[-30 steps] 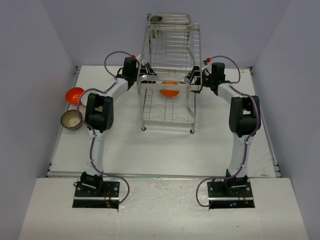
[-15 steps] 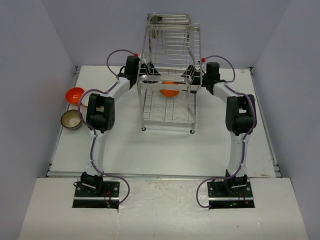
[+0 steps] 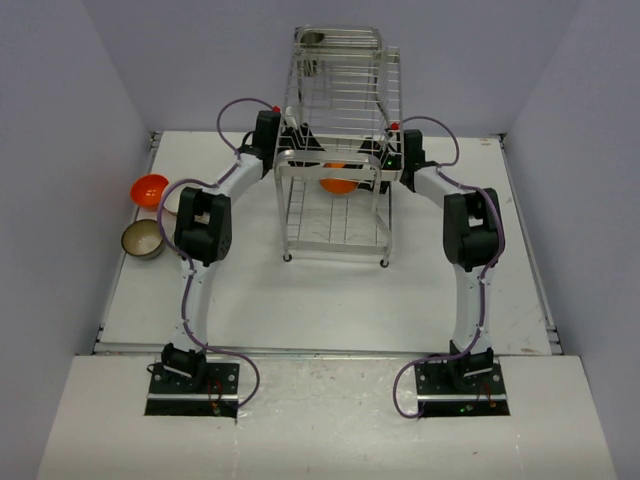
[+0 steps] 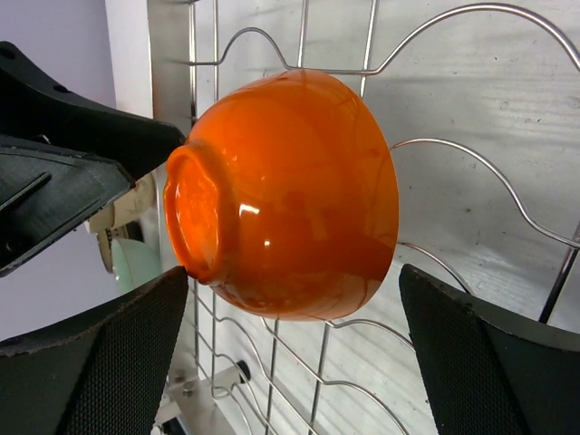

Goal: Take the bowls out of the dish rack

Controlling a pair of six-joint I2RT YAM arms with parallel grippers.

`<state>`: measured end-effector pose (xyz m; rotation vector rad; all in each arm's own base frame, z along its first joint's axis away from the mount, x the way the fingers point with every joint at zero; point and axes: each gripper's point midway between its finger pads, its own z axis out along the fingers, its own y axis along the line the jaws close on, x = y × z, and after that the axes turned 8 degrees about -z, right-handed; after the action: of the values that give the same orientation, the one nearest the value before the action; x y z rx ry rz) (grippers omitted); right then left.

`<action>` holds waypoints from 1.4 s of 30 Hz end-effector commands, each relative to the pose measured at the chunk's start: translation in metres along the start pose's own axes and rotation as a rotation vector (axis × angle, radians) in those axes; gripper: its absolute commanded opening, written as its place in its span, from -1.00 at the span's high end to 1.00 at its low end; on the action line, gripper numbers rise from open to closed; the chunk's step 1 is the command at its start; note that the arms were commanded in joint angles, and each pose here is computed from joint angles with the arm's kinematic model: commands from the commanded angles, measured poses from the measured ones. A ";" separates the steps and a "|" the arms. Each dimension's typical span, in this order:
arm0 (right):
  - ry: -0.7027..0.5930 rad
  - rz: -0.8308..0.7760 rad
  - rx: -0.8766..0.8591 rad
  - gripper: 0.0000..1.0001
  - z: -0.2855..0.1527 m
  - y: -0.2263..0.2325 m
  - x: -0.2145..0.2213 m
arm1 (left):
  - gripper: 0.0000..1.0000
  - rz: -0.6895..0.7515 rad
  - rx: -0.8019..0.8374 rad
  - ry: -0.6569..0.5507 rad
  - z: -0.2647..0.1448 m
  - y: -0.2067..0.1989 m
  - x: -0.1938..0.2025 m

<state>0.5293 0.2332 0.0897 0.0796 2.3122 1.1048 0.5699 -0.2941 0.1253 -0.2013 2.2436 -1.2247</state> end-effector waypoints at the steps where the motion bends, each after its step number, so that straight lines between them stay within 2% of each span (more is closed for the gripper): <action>1: -0.036 -0.023 0.082 -0.98 -0.007 0.000 -0.005 | -0.03 0.042 0.025 -0.011 -0.003 -0.014 -0.007; 8: -0.066 -0.026 0.030 -0.98 -0.002 0.006 -0.006 | -0.03 0.048 0.021 -0.007 -0.003 -0.013 -0.006; 19: -0.103 -0.056 -0.190 -0.98 -0.011 0.041 -0.005 | -0.03 0.048 0.013 0.011 0.000 -0.009 -0.003; 42: -0.138 -0.052 -0.370 -0.92 -0.032 0.085 -0.011 | -0.03 0.039 0.004 0.027 0.000 -0.005 0.001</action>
<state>0.5106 0.2537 0.1221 0.0684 2.0779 1.3820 0.5713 -0.2885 0.1148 -0.2017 2.2730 -1.1920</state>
